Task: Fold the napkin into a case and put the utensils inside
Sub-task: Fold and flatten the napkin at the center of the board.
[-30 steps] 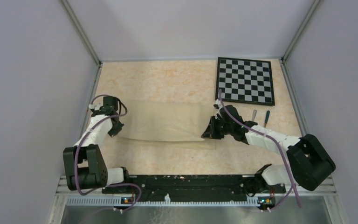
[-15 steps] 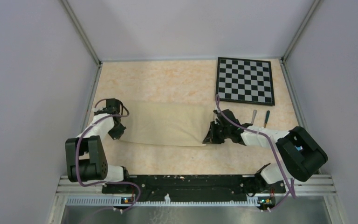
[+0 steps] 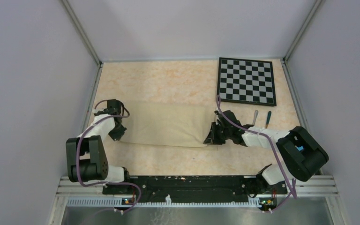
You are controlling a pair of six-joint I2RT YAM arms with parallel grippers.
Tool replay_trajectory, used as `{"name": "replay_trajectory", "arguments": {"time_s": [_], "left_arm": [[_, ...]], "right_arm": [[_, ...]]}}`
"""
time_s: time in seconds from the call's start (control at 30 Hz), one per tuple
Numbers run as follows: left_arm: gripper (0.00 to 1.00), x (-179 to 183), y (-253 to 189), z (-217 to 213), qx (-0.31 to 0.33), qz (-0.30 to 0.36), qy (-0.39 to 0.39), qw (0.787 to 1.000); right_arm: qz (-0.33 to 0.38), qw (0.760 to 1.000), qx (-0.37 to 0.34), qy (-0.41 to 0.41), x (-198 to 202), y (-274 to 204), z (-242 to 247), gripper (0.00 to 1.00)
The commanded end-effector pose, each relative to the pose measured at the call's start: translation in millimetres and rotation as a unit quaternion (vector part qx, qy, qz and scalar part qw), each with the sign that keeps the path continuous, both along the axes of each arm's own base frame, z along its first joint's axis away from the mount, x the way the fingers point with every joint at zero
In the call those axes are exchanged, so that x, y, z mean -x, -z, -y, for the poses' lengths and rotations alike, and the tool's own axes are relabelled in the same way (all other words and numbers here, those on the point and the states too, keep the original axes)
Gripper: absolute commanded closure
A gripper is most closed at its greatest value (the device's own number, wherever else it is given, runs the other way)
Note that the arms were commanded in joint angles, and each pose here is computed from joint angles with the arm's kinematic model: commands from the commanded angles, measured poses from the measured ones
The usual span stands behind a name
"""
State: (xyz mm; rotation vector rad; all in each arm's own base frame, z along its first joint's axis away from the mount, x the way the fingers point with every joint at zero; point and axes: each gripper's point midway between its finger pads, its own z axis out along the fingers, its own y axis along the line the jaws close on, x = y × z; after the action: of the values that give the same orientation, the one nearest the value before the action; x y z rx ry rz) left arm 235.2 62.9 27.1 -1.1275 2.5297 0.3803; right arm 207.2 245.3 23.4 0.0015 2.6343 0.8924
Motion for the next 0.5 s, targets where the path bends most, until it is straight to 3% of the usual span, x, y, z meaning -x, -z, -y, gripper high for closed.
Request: {"name": "replay_trajectory", "arguments": {"time_s": [0.0, 0.47], "left_arm": [[1.0, 5.3, -8.7, -4.9, -0.012, 0.015, -0.02, 1.0], [1.0, 17.6, 4.5, 3.8, 0.012, -0.007, -0.054, 0.998]], "right_arm": [[0.014, 1.0, 0.003, -0.001, -1.2, 0.1, 0.4, 1.0], [0.009, 1.0, 0.005, -0.002, 0.7, 1.5, 1.4, 1.0]]}}
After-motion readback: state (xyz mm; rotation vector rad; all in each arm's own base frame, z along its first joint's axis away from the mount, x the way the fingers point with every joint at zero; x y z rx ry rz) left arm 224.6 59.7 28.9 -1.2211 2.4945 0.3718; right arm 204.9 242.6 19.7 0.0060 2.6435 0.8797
